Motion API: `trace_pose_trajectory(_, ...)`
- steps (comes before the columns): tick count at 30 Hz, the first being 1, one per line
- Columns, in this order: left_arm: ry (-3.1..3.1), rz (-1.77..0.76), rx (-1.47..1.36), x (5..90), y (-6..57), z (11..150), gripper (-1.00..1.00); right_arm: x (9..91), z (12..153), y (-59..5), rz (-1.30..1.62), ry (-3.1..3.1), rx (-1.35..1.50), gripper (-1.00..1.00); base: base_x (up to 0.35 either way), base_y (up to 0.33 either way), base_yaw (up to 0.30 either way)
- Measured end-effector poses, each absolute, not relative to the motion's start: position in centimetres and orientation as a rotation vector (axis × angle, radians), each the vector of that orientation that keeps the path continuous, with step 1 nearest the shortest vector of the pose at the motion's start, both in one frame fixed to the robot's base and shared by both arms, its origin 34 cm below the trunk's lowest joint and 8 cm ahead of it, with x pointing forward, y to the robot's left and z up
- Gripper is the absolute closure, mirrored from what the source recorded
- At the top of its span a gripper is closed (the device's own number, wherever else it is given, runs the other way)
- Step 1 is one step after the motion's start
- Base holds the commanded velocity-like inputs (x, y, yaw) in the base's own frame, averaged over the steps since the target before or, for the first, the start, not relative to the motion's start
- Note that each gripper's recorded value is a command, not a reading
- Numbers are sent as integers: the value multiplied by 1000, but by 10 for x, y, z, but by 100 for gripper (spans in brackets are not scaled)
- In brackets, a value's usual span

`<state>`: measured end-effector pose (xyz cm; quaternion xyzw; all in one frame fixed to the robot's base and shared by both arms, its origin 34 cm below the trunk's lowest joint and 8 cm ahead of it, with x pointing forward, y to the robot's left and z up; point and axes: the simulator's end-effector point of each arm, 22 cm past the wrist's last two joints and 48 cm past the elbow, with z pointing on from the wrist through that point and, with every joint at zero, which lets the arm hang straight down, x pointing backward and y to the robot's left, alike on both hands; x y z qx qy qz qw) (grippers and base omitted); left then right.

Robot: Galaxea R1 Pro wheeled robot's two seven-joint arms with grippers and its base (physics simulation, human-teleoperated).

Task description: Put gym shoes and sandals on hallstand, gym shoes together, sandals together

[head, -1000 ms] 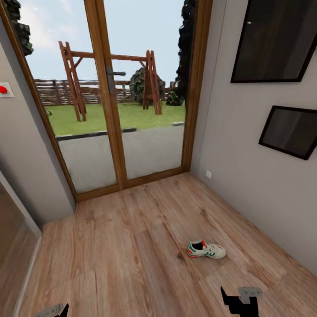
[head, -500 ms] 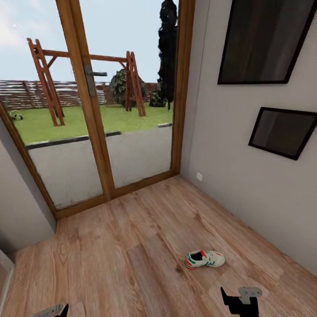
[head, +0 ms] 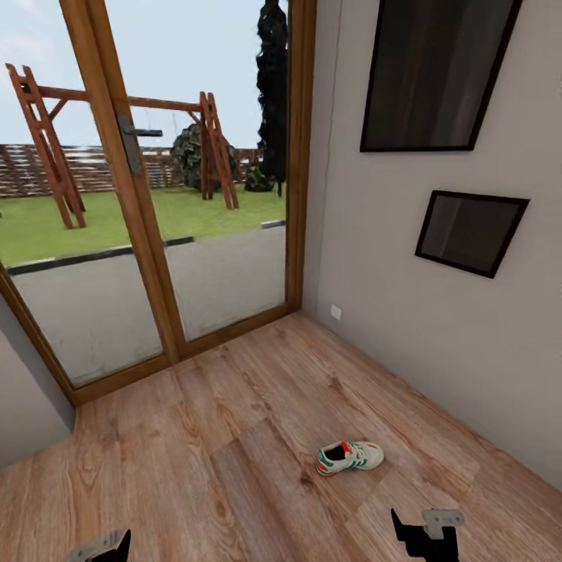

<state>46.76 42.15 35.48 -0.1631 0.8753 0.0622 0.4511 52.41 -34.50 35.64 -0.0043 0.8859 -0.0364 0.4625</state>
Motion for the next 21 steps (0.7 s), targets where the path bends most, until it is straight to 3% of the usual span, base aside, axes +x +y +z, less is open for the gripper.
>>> trace_pose_trajectory(10,2128,251,-526,483,418,359,-100,524,356,-344,-87,2178,-10,-100,0,0,-3)
trace_pose_trajectory(21,2144,290,-547,476,424,355,-100,524,356,-343,-87,2178,-10,-100,0,0,-198)
